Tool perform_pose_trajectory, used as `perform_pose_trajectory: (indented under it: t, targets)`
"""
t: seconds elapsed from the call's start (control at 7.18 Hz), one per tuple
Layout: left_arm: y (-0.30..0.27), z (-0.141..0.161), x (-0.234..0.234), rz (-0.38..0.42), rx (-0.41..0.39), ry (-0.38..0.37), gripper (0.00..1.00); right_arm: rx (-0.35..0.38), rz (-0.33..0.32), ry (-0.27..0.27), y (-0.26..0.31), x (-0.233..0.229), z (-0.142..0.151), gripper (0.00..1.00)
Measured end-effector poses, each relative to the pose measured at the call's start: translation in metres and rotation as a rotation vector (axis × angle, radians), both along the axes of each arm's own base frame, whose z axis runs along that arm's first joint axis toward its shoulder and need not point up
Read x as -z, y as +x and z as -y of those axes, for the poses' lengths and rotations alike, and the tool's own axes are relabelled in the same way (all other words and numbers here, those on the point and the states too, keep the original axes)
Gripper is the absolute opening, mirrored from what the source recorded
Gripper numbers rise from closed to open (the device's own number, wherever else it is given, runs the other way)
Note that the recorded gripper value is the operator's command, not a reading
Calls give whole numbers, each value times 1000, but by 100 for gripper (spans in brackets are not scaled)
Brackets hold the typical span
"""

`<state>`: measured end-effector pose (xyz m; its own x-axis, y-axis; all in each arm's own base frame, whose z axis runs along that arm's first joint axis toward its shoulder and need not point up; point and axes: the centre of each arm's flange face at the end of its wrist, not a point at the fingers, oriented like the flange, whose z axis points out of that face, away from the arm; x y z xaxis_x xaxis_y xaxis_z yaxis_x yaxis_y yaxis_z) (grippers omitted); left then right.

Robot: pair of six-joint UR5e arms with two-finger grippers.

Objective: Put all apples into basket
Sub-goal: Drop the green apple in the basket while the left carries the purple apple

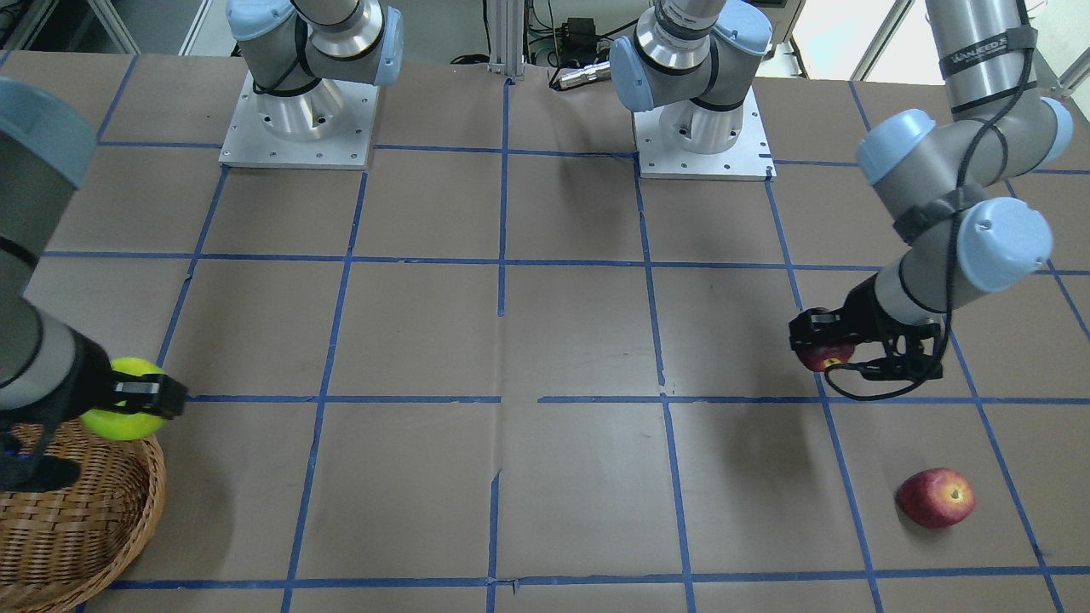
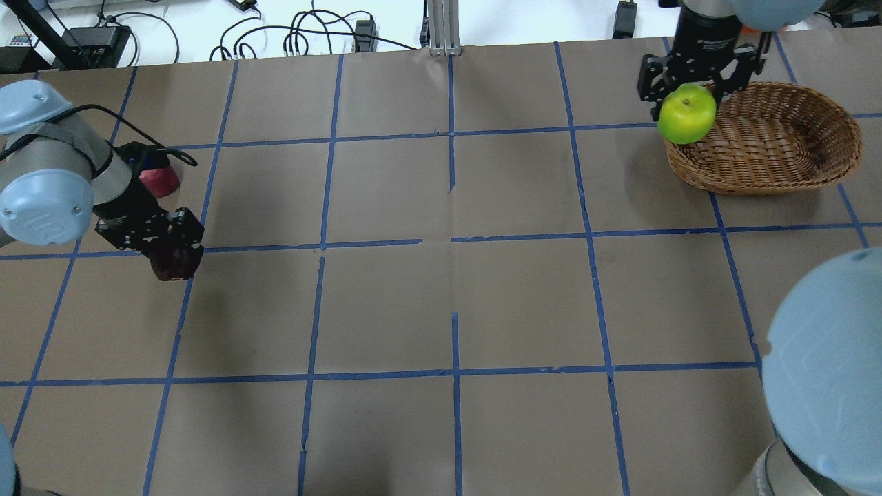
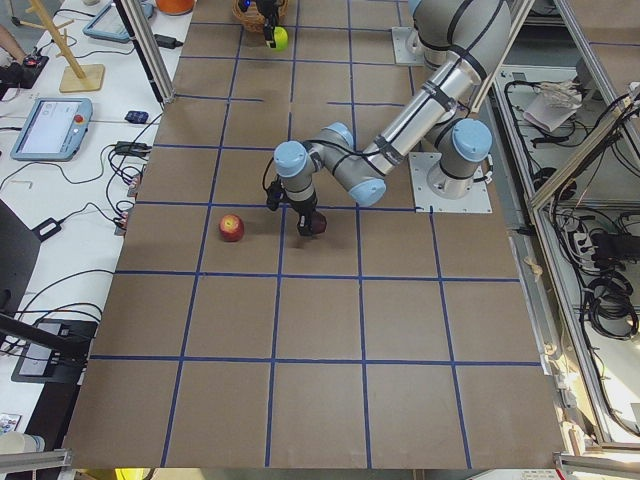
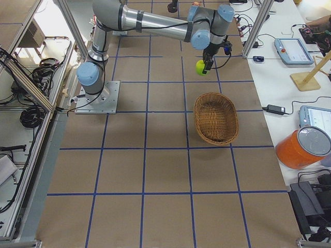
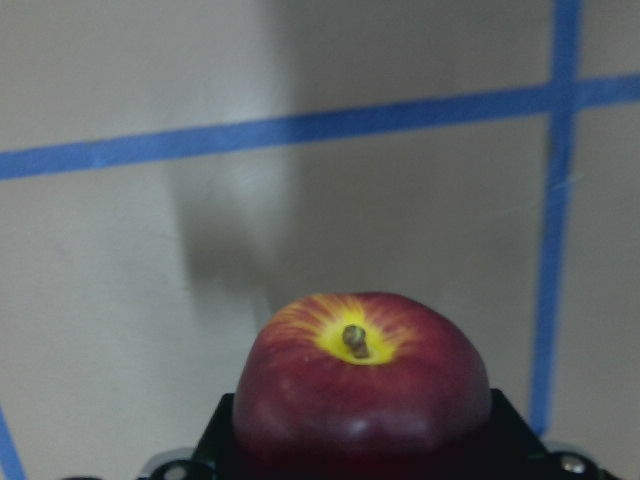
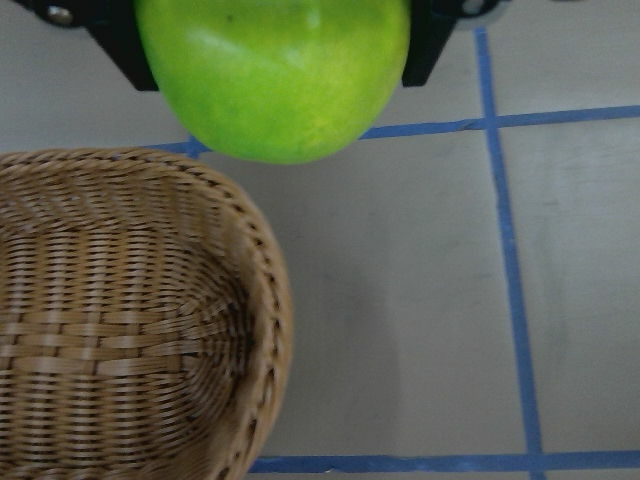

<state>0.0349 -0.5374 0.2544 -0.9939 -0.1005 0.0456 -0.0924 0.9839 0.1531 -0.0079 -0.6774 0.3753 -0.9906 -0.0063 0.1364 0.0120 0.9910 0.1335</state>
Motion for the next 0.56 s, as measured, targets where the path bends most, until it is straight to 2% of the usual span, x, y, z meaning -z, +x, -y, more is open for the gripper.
perform_pose_trajectory:
  t: [0.28, 0.42, 0.56]
  targets:
    - [-137, 1, 0, 0, -175, -20, 16, -85, -42, -23, -110, 33, 21, 0]
    - [-205, -4, 6, 3, -254, -58, 16, -137, -55, -35, -157, 56, 28, 0]
    - [-268, -14, 15, -23, -342, -91, 17, -167, -60, -39, -197, 83, 31, 30]
